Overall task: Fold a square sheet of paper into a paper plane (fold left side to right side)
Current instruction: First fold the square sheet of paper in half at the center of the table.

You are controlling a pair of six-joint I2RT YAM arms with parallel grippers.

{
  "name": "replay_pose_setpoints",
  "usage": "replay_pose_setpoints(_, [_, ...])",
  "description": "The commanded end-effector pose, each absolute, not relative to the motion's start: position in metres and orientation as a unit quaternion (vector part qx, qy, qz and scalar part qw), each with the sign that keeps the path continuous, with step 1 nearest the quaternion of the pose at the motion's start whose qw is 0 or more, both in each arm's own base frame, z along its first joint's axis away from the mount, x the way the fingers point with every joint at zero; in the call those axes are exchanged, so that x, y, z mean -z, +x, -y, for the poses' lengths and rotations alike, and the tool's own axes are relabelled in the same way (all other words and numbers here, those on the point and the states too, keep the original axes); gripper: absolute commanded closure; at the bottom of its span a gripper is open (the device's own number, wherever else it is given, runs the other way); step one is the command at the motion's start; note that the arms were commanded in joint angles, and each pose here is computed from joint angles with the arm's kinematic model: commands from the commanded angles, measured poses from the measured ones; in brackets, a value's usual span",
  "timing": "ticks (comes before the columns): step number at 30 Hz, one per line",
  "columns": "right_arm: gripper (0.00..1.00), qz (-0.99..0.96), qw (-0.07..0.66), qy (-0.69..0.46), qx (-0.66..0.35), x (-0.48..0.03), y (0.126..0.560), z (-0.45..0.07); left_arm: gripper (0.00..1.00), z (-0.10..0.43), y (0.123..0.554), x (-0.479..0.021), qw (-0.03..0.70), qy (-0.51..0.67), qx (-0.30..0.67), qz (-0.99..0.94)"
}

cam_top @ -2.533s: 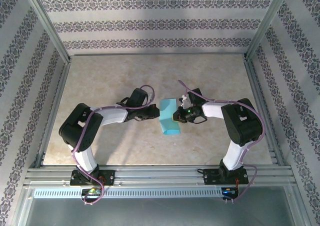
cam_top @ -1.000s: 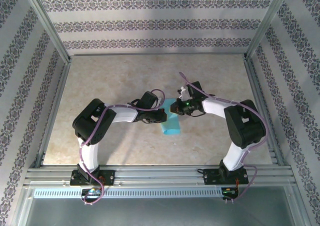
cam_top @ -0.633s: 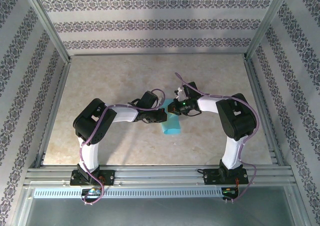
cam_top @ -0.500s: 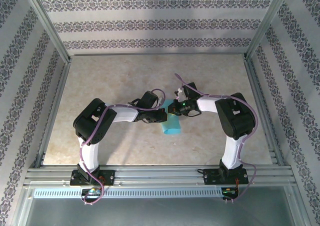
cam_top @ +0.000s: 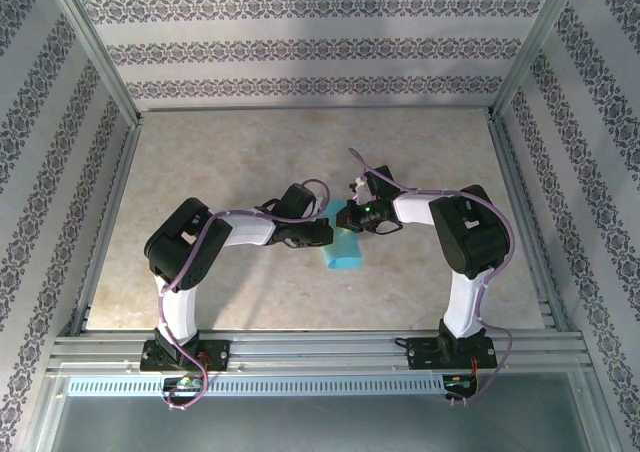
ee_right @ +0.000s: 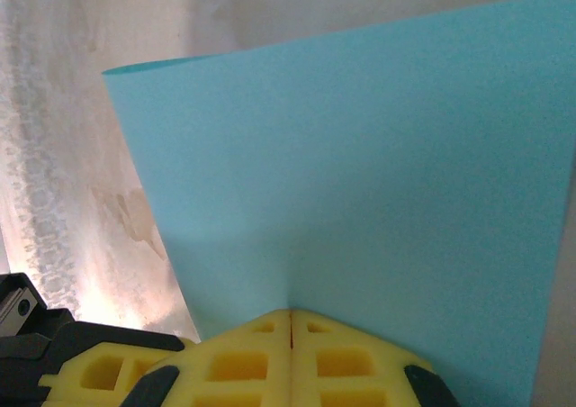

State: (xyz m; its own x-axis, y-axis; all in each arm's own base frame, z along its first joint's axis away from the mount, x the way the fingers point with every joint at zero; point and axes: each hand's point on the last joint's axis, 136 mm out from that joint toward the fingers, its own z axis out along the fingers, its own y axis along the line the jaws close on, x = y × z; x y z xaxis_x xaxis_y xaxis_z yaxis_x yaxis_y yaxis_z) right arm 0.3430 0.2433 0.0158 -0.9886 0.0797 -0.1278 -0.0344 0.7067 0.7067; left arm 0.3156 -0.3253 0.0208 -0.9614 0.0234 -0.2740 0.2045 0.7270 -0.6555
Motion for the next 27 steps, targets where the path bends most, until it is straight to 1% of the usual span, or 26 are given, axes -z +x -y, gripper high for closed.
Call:
replay_pose_setpoints(1, [1.00, -0.944, 0.053, 0.040, -0.324, 0.017, 0.332, -0.215, 1.00, 0.309, 0.267, 0.002, 0.046, 0.056, 0.331, -0.941])
replay_pose_setpoints(9, [1.00, -0.944, 0.052, 0.042, -0.323, 0.019, 0.331, -0.214, 1.00, 0.298, 0.246, 0.006, 0.032, 0.044, 0.324, -0.944])
replay_pose_setpoints(12, [1.00, -0.944, 0.050, 0.041, -0.325, 0.019, 0.329, -0.215, 1.00, 0.297, 0.245, 0.004, 0.037, 0.041, 0.328, -0.943])
replay_pose_setpoints(23, [1.00, -0.940, 0.048, 0.032, -0.335, 0.015, 0.326, -0.222, 1.00, 0.305, 0.280, -0.048, 0.101, 0.039, 0.350, -0.930])
replay_pose_setpoints(27, [1.00, -0.940, 0.048, 0.029, -0.337, 0.015, 0.326, -0.224, 1.00, 0.317, 0.290, -0.061, 0.113, 0.052, 0.369, -0.921])
